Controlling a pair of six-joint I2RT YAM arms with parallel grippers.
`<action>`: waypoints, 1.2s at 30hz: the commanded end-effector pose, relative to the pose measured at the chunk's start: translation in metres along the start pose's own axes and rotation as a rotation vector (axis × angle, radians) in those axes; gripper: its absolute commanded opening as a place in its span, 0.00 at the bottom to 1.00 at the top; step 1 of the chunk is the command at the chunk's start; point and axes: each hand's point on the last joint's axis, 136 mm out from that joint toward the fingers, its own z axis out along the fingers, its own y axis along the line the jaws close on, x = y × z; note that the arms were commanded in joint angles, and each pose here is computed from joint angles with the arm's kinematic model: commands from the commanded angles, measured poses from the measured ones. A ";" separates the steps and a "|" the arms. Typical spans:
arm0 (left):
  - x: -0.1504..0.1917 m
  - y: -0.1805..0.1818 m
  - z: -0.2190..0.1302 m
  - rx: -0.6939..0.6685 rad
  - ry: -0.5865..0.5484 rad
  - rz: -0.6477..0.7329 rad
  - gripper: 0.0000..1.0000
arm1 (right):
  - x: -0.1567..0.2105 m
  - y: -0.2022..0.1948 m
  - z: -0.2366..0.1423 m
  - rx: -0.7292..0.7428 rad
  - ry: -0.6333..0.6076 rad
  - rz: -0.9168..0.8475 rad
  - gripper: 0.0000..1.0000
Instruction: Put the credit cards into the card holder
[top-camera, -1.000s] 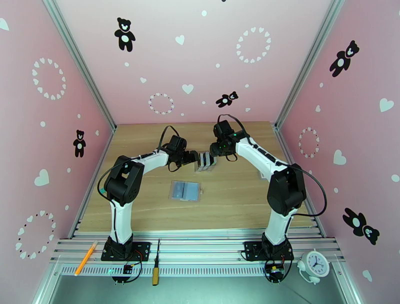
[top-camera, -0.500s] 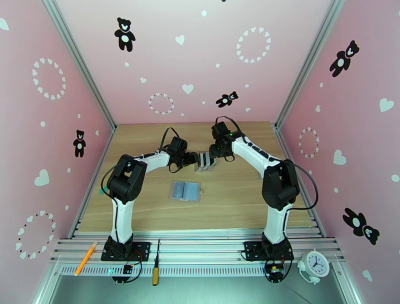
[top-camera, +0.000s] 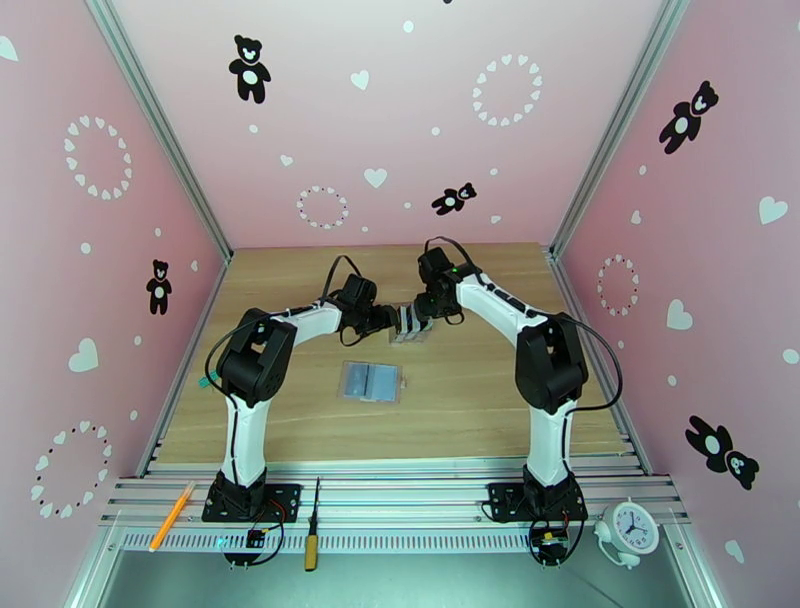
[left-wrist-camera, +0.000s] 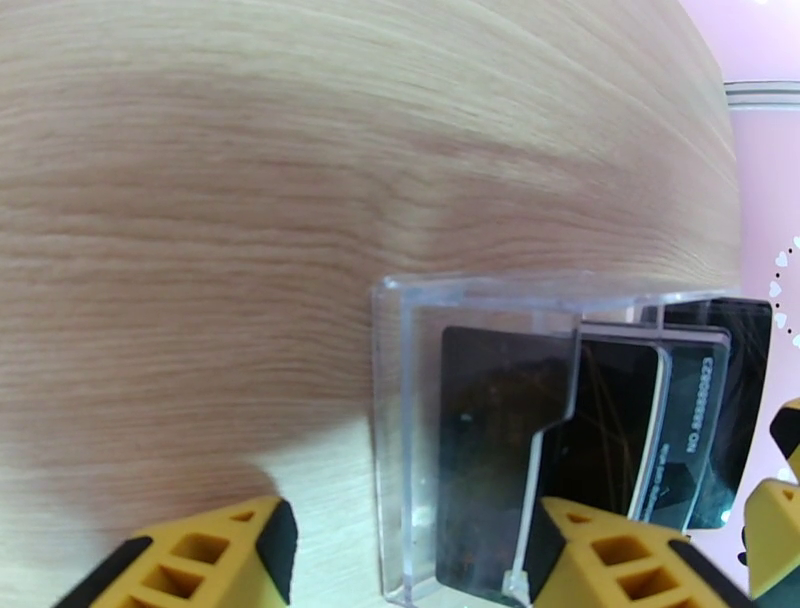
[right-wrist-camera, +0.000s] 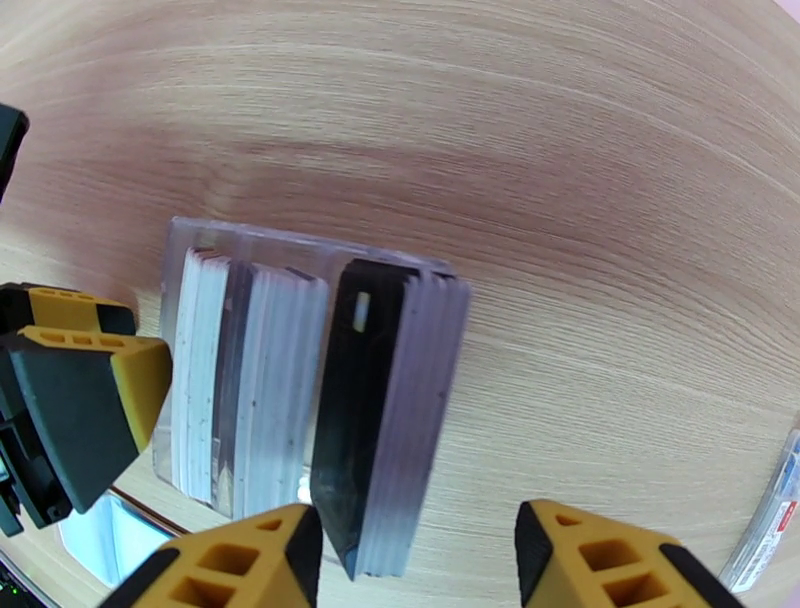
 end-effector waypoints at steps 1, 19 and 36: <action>0.005 0.003 0.007 -0.010 0.020 -0.013 0.66 | -0.001 0.004 0.006 0.004 0.020 -0.021 0.56; 0.011 -0.001 0.010 -0.010 0.027 -0.012 0.66 | 0.008 0.003 0.029 0.041 0.068 -0.041 0.56; 0.012 0.000 0.010 -0.014 0.029 -0.012 0.65 | -0.004 -0.011 0.005 0.127 0.017 -0.042 0.56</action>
